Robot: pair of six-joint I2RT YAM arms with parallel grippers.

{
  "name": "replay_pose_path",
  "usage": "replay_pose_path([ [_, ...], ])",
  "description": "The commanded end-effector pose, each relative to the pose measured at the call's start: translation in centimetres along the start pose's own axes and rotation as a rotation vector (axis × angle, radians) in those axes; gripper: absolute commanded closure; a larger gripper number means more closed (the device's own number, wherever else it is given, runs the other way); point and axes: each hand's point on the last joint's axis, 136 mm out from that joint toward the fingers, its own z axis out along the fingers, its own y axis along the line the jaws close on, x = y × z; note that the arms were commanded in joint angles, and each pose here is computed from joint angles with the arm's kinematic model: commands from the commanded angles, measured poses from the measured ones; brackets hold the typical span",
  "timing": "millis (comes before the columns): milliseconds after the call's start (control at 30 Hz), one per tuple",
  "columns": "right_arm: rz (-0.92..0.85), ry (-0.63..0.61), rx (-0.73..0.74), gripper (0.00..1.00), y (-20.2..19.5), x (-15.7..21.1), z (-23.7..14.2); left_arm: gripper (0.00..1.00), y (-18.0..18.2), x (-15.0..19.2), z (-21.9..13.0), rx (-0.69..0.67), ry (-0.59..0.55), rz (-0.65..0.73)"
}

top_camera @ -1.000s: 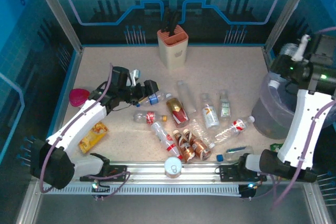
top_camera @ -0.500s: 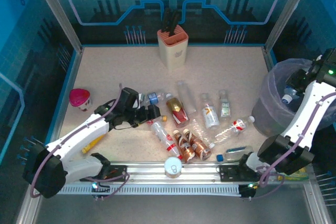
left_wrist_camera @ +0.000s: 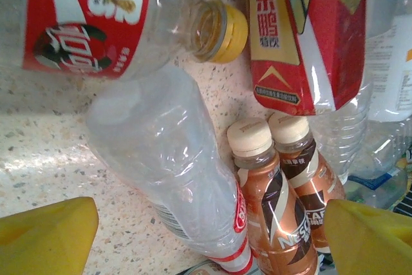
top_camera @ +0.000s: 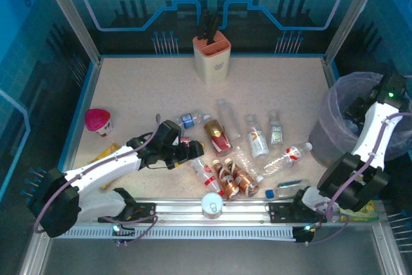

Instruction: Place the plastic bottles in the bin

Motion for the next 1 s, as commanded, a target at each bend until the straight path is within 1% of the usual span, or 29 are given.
replay_pose_path([
  [0, 0.027, -0.089, 0.002, 0.10, -0.4, -1.4, -1.3, 0.08, 0.6, 0.7, 0.9, -0.017, 0.004, -0.030],
  [33, 0.028, -0.092, -0.001, 0.02, -0.4, -1.5, -1.7, 0.07, 0.7, 0.9, 1.1, -0.018, 0.006, -0.033],
  [67, 0.027, -0.096, -0.005, 0.00, -0.4, -1.6, -2.1, 0.07, 0.8, 1.0, 1.3, -0.020, 0.007, -0.037],
  [167, 0.007, -0.114, -0.015, 0.00, -0.2, -2.0, -4.2, 0.06, 1.2, 1.3, 1.7, -0.032, 0.004, -0.048],
  [333, -0.005, -0.185, -0.052, 0.00, 0.3, -2.3, -8.6, 0.05, 1.4, 1.2, 2.3, -0.023, -0.010, -0.073],
  [600, -0.019, -0.276, -0.283, 0.00, 3.9, -0.4, -15.1, 0.07, 1.7, 0.7, 3.7, -0.024, -0.022, -0.081],
  [667, -0.043, -0.292, -0.371, 0.00, 5.6, 0.6, -16.8, 0.09, 1.8, 0.6, 4.1, -0.028, -0.026, -0.086],
  [767, -0.111, -0.275, -0.527, 0.00, 9.0, 2.7, -18.8, 0.11, 2.1, 0.6, 4.7, -0.035, -0.023, -0.093],
  [867, -0.219, -0.218, -0.681, 0.00, 12.9, 5.9, -20.1, 0.15, 2.2, 0.5, 5.2, -0.038, -0.020, -0.098],
  [967, -0.344, -0.137, -0.784, 0.00, 16.2, 9.7, -20.3, 0.20, 2.0, 0.5, 5.5, -0.037, -0.018, -0.101],
])
